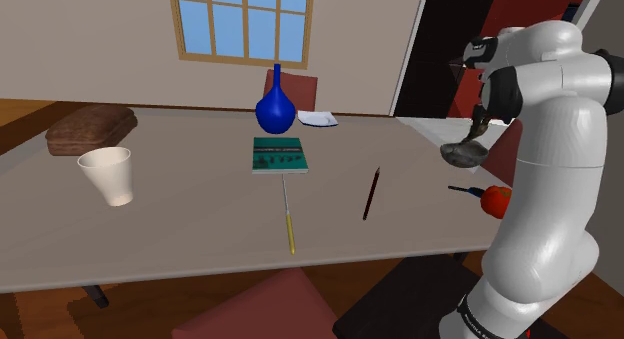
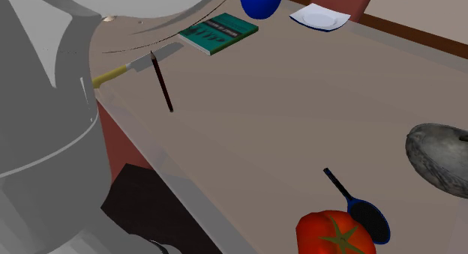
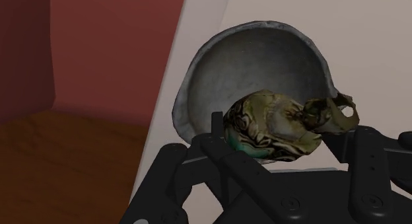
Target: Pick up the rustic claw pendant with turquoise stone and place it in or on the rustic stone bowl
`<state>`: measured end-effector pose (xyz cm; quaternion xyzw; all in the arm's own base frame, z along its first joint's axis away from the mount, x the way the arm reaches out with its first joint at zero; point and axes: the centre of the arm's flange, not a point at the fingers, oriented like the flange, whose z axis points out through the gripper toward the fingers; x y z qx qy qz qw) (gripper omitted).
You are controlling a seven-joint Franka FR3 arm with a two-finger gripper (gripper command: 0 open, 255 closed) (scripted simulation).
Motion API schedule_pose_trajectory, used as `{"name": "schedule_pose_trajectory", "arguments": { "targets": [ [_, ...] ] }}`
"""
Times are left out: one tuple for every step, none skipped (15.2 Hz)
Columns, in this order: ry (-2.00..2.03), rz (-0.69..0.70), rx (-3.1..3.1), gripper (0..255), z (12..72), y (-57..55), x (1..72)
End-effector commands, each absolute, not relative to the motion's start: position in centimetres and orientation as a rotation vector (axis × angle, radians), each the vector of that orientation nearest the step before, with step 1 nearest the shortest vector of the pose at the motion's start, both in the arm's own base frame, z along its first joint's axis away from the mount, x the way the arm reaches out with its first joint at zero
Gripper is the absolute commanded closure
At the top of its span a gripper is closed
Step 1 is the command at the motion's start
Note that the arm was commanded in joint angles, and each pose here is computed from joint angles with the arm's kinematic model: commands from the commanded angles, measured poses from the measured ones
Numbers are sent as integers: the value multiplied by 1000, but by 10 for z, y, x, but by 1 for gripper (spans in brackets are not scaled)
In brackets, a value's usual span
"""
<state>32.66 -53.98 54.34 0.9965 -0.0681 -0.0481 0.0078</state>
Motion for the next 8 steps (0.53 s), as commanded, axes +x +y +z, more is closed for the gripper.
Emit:
{"name": "schedule_pose_trajectory", "arguments": {
  "targets": [
    [-212,-150,3115,255,533,-539,327],
    [-212,-150,3115,255,527,-539,327],
    [-212,-150,3115,255,522,-539,327],
    [-212,-150,3115,255,517,-539,327],
    [-212,-150,3115,255,512,-539,327],
    [-212,-150,3115,255,506,-539,327],
    [-212,-150,3115,255,501,-539,327],
    [-212,-150,3115,255,495,-539,327]
  ]
}}
